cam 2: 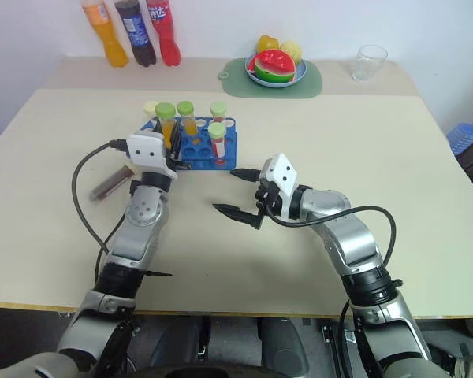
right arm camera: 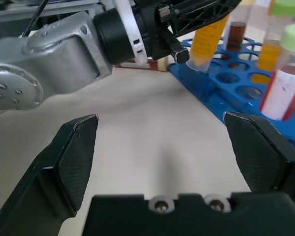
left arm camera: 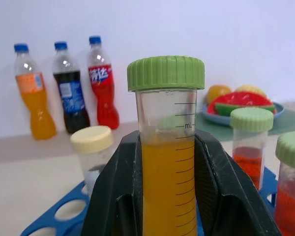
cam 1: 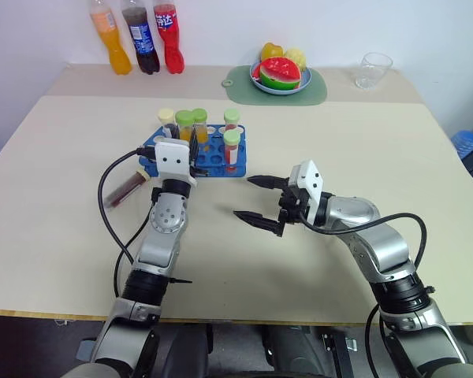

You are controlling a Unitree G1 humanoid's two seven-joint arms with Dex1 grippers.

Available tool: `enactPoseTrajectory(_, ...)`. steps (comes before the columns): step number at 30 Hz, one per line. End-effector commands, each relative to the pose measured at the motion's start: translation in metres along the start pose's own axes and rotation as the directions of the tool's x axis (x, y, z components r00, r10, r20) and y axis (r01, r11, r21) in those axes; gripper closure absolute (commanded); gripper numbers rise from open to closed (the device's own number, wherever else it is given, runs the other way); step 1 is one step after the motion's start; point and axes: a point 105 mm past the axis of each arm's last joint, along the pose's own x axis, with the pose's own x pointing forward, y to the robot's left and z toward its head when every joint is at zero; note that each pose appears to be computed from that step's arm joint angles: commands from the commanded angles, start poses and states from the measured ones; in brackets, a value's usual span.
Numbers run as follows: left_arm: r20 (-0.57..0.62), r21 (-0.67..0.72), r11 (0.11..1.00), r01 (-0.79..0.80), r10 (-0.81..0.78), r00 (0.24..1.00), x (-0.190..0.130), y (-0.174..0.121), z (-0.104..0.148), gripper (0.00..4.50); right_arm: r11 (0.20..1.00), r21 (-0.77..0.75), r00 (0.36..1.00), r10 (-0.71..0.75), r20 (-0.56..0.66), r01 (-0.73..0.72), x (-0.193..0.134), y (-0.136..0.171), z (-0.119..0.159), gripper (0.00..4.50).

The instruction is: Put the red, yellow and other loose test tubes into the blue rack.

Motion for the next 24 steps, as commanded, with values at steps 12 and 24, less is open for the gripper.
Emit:
enactPoseTrajectory(12, 0.081, -0.105, 0.992, 0.065, -0.056, 0.995, 0.018, -0.013, -0.003, 3.72, 0.999, -0.014, 0.999, -0.030, 0.024, 0.030, -0.007, 0.007, 0.007, 0.00)
enactPoseTrajectory(24, 0.059, -0.131, 0.989, 0.068, -0.061, 0.996, 0.024, -0.022, -0.014, 3.72, 1.000, -0.018, 0.999, -0.020, 0.030, 0.021, -0.004, 0.008, 0.010, 0.00)
